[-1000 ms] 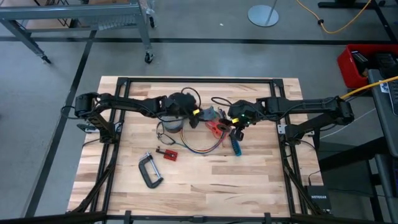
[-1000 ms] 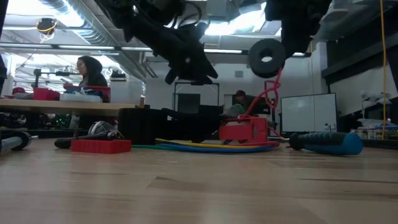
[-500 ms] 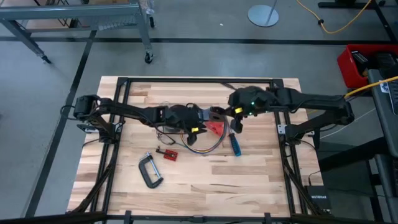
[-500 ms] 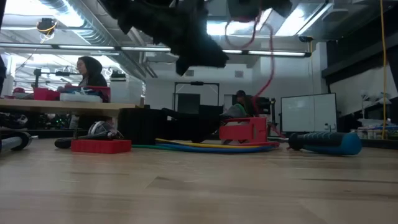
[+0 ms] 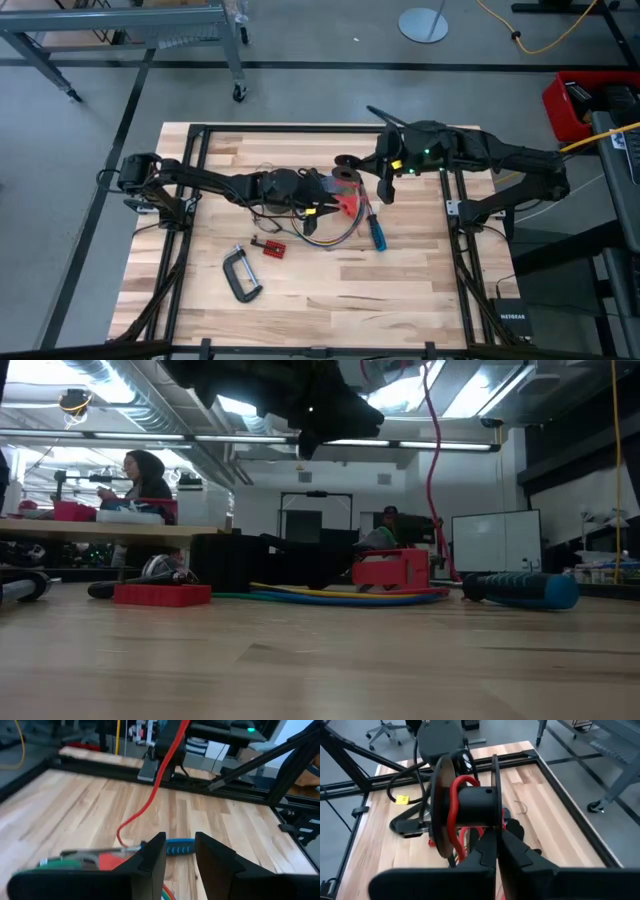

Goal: Coil cords
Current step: Coil the red wire cable onto the black spool

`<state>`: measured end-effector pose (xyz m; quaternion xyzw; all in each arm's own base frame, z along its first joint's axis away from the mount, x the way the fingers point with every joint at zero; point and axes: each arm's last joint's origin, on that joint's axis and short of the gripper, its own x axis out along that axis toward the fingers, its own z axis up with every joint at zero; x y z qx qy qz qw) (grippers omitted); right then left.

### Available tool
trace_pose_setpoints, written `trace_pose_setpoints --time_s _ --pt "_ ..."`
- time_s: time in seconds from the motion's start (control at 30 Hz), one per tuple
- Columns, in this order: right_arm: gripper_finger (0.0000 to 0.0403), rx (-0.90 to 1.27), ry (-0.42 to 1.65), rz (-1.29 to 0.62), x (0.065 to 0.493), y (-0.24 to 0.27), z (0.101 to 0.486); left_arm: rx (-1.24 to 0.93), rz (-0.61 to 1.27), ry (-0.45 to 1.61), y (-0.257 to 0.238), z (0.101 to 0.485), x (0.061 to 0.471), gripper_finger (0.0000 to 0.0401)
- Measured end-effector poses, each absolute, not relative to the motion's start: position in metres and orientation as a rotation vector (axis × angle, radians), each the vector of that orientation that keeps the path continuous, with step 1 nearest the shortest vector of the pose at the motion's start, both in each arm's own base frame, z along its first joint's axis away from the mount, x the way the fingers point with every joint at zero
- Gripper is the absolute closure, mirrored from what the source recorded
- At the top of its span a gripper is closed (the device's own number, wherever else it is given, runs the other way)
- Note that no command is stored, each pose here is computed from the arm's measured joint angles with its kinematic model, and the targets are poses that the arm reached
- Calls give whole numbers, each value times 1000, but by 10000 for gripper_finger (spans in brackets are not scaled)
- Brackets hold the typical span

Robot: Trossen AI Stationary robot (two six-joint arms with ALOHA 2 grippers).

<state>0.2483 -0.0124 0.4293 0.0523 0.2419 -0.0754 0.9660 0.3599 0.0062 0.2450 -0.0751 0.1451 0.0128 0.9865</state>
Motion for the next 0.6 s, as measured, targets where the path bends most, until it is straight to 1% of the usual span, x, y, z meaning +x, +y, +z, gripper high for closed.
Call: trace_pose_setpoints --time_s 0.23,0.3,0.4,0.5,0.6 --pt "398 83 489 -157 248 -13 429 -80 15 205 7 253 362 299" --pt "398 83 488 -157 248 -13 430 -82 21 207 9 252 362 286" --pt "398 82 474 -157 249 -13 431 -82 24 185 10 248 367 255" --pt "398 75 430 -153 251 -13 435 -75 20 121 10 241 376 225" --pt "398 58 393 -147 253 -13 438 -73 39 58 10 236 382 209"
